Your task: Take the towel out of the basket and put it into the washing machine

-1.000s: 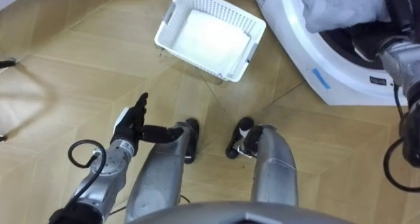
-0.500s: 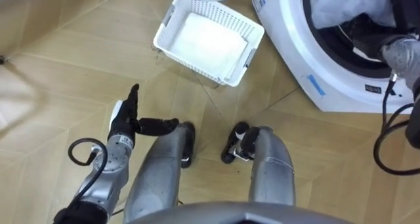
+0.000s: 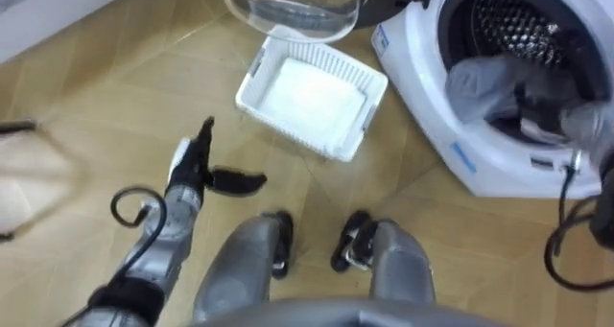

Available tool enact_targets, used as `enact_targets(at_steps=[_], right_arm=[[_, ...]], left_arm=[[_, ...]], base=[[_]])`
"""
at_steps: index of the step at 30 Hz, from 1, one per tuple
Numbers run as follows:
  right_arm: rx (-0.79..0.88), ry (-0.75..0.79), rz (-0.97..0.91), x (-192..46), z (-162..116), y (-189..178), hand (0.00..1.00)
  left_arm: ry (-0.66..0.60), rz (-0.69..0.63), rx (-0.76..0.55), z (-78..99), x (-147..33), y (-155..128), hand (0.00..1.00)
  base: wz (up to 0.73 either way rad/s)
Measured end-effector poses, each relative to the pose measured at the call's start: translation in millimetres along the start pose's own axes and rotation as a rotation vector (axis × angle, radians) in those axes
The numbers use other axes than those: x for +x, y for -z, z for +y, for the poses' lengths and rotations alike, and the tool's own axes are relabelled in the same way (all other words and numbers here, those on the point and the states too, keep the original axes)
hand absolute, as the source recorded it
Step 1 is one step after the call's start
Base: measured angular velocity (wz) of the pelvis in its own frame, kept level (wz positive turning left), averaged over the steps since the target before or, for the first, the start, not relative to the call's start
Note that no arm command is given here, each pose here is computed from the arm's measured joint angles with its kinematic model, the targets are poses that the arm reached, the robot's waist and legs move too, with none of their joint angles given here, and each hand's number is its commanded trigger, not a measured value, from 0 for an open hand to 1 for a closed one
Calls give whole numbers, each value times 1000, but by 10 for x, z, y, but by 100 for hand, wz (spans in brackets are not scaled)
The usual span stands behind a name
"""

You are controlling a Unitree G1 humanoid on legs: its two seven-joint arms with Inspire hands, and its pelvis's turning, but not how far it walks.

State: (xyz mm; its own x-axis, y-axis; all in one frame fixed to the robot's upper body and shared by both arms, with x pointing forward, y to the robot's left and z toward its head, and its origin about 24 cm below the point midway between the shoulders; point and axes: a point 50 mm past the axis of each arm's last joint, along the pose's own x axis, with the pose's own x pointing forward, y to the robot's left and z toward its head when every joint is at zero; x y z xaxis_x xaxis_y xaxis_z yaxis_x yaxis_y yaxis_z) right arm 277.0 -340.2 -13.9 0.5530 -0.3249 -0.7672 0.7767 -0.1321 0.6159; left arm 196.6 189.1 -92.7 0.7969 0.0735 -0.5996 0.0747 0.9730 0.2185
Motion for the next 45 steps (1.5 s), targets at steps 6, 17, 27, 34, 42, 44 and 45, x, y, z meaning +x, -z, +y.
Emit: enact_targets(at_steps=[6, 17, 27, 34, 42, 44, 45], right_arm=[[-24, 52, -16, 53, -392, -21, 0], [29, 145, -22, 3, -1410, 39, 0], [14, 399, -206, -395, -2620, -96, 0], [-225, 410, -147, -469, -2815, 72, 0], [-918, 426, 101, -563, -3056, 217, 0], [-1052, 435, 166, -612, -3143, 224, 0], [-1133, 469, 235, -669, -3246, 251, 0]], left_arm=[[9, 38, 47, 43, -11, 101, 0], [-166, 205, -40, 420, -271, 627, 0], [-277, 461, -94, 519, -726, 1314, 0], [-284, 535, -121, 447, -864, 1519, 0], [-379, 691, -137, 521, -1154, 1822, 0], [-354, 671, -114, 481, -1049, 1755, 0], [-349, 663, -91, 473, -1020, 1731, 0]], base=[[-9], [-4], [-25], [-22], [1], [76], [19]])
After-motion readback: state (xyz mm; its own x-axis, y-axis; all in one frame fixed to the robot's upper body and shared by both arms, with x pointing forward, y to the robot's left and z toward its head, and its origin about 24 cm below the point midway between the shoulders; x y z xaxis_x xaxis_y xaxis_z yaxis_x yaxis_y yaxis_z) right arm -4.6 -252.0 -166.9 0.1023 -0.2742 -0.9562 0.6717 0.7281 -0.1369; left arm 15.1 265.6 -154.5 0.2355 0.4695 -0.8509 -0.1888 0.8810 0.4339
